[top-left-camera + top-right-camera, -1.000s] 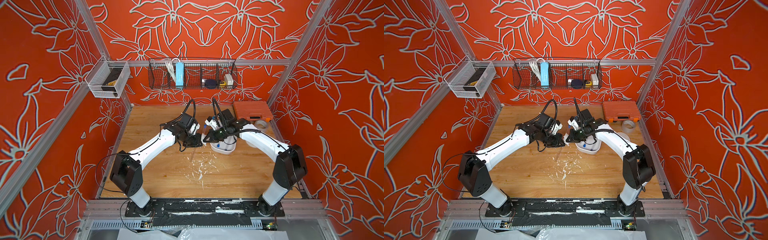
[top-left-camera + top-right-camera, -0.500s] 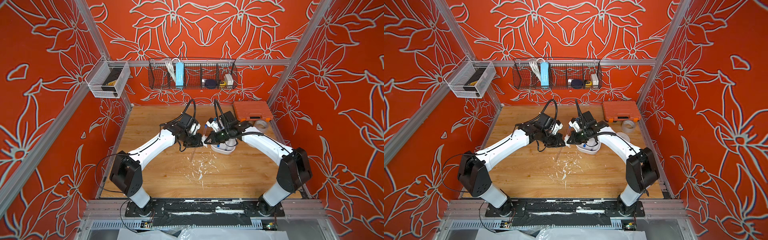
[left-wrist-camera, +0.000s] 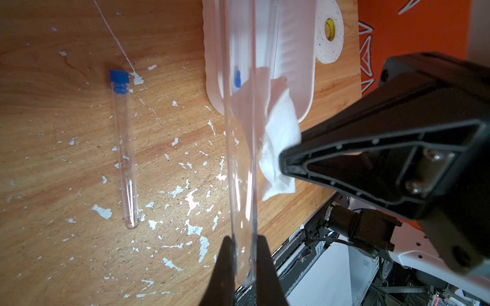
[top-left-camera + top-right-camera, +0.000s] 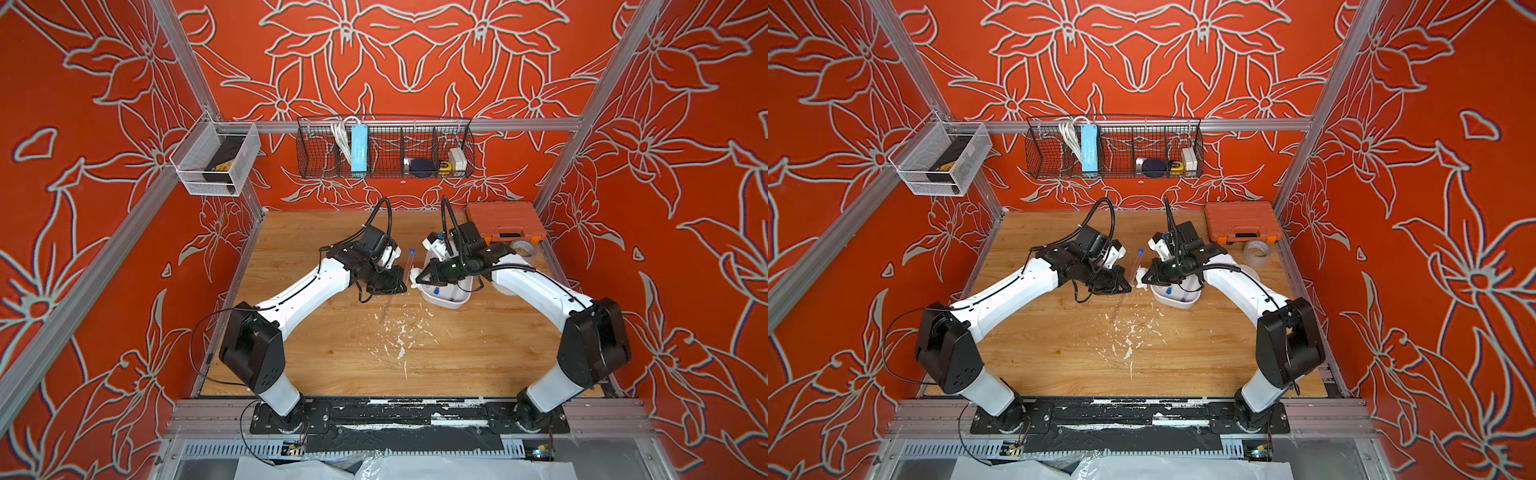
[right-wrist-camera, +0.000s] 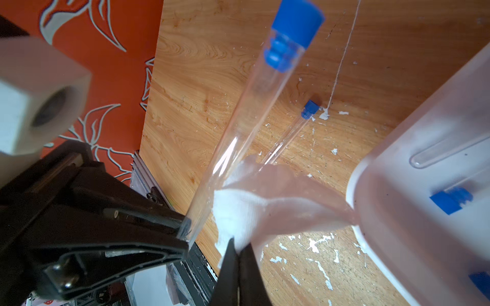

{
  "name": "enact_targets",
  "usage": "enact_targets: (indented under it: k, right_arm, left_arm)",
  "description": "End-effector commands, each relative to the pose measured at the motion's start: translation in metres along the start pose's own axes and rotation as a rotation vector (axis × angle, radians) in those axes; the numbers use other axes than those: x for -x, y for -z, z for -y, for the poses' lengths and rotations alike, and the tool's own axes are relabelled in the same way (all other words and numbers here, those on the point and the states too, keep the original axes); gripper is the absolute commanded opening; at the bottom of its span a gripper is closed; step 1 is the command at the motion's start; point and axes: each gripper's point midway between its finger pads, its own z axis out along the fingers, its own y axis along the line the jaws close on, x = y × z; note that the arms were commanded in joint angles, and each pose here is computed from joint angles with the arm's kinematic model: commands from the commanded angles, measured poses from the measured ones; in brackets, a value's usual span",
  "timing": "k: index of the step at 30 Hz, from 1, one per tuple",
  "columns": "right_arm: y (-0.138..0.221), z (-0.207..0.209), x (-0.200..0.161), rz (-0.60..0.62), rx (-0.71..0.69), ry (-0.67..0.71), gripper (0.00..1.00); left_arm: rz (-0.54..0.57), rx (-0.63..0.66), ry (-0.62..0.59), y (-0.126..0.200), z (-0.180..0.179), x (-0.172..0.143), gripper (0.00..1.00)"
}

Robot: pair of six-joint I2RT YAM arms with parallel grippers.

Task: Wipe the exteriors of test tubes
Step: Wipe the dirt from the test tube.

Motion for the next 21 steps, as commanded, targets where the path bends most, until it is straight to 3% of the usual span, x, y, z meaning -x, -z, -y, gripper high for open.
enact_targets:
  k: [1,14,21]
  right_arm:
    - [-0.003,-0.006,0.003,0.015,0.044,-0.005,0.00]
    - [-0.018,-0.002,0.028,0.031,0.065,-0.010,0.00]
    - [-0.008,0.001,0.059,0.094,0.065,0.000,0.00]
  left_arm:
    - [0.015,-0.041,-0.005,0.010,0.013,0.005,0.03]
    - [0.022,-0.111,0.007,0.016,0.026,0.003,0.03]
    - [0.009,-0.109,0.023,0.015,0.021,-0.007,0.04]
